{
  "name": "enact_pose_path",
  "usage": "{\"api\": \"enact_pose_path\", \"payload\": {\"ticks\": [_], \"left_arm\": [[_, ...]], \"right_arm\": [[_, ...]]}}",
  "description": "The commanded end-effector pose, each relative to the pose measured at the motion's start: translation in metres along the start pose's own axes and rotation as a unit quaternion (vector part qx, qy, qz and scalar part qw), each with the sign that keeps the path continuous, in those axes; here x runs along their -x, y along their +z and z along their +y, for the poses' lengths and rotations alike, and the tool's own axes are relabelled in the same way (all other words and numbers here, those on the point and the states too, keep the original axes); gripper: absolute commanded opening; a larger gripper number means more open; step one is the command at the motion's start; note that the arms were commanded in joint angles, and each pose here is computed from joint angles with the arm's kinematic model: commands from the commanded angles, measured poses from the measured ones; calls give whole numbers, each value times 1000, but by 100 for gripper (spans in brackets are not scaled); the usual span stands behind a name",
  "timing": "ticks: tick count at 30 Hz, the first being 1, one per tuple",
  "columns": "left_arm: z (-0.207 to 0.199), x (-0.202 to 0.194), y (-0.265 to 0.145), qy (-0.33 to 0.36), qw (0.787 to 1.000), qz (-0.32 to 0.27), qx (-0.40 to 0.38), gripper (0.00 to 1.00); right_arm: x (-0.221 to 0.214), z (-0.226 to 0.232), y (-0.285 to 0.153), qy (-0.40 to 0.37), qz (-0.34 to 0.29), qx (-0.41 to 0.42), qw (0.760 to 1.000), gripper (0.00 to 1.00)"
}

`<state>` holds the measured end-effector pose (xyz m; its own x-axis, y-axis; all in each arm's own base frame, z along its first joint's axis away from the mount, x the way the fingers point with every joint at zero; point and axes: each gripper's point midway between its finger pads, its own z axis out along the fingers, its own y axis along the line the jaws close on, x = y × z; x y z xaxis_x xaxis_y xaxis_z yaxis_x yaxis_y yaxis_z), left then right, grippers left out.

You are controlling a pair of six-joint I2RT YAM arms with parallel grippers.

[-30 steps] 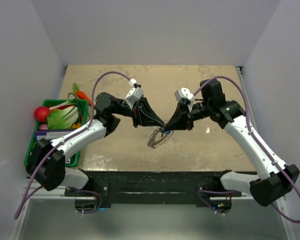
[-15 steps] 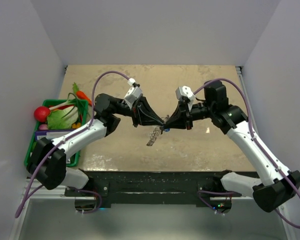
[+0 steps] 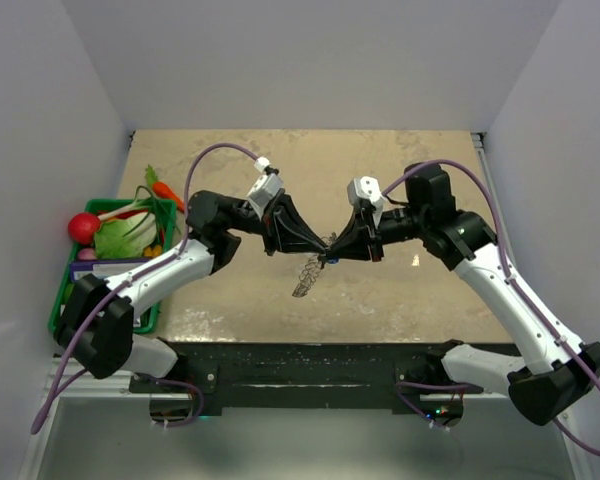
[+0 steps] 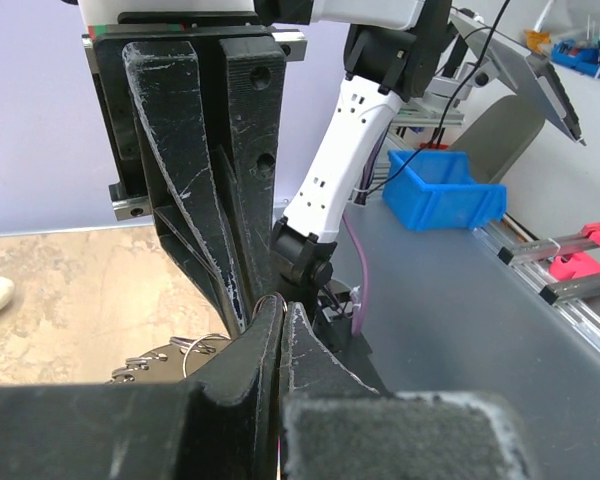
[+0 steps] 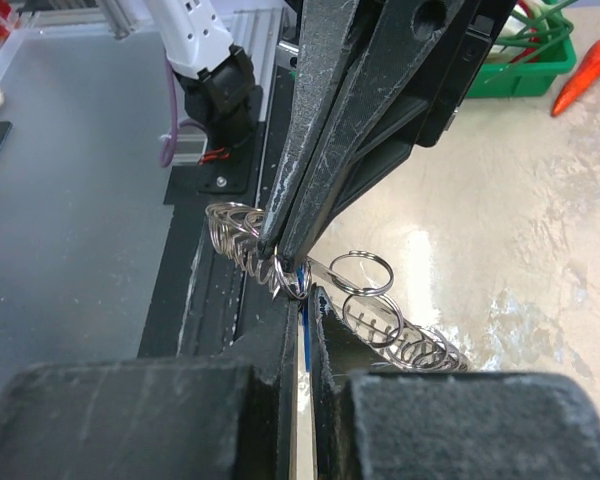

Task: Remove the keys from the keyring
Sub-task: Remove the key from the keyring.

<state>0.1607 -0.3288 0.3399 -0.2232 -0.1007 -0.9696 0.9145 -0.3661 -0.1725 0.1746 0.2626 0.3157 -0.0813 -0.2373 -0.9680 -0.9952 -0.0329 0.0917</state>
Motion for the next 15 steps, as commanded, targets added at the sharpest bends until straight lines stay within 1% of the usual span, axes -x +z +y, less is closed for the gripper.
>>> {"api": "enact_pose_path", "payload": {"ticks": [1,3,5,15], "left_arm": [[-19,-2,7,0,999,9,-35,0],[-20,-1,7,3,999,8,-34,0],[-20,0,5,5,999,7,-31,0],[-14,1,0,6,1000,0,-15,0]], "right_arm": [[31,-23,-8,-101,-15,-60,993,6],[34,-21,-8,-98,-23,-62,993,10],[37,-16,-9,-99,-25,-54,993,18],[48,3,-13,-105,-38,-21,994,23]]}}
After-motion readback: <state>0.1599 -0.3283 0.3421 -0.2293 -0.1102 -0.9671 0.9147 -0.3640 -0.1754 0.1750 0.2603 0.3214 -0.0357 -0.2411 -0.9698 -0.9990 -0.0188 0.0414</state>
